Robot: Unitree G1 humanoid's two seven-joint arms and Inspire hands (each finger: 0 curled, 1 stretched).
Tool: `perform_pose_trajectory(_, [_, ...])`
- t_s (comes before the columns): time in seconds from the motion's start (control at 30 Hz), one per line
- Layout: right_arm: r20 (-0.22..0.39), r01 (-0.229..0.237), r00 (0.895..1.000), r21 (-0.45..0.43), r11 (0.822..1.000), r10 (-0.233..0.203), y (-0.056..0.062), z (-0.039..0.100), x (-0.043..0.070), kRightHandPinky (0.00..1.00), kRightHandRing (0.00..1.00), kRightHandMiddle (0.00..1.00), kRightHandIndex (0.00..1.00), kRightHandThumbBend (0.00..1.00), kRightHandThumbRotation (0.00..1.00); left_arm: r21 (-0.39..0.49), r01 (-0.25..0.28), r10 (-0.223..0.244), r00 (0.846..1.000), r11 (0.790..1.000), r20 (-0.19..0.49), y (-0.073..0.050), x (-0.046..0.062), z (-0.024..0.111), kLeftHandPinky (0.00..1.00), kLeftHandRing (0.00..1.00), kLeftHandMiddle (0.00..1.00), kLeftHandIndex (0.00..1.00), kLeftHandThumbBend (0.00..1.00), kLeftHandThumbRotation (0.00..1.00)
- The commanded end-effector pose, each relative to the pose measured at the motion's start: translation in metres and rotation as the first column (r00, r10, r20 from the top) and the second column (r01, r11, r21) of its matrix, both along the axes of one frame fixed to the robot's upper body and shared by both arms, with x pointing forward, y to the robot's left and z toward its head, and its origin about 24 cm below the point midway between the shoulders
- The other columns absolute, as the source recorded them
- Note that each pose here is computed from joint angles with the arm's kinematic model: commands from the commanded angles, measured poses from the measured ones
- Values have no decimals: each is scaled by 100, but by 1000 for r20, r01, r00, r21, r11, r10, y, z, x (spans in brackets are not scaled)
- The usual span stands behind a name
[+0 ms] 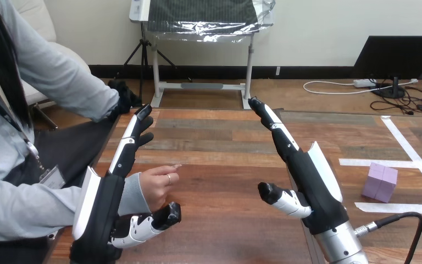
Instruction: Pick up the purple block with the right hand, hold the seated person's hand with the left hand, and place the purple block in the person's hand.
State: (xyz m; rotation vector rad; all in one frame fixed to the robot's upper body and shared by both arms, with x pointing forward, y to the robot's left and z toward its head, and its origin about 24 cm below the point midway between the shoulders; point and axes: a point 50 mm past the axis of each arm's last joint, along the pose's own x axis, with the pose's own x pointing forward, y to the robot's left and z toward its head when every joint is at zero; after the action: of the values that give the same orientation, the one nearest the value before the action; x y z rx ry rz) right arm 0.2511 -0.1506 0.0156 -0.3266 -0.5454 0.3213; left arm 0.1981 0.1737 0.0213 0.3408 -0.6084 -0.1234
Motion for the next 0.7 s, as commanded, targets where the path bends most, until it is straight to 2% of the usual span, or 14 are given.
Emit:
perform_pose_trajectory(0.0, [67,0,998,24,1000,-2,2,14,9,99,99,96,96,100,95,-6,3,-3,998,1000,67,0,8,13,86,94,97,96,100,86])
perform_pose_trajectory(0.67, [67,-2,998,25,1000,0,2,14,9,99,99,97,96,100,94,-13,5,-4,998,1000,60,-1,7,12,86,94,97,96,100,86])
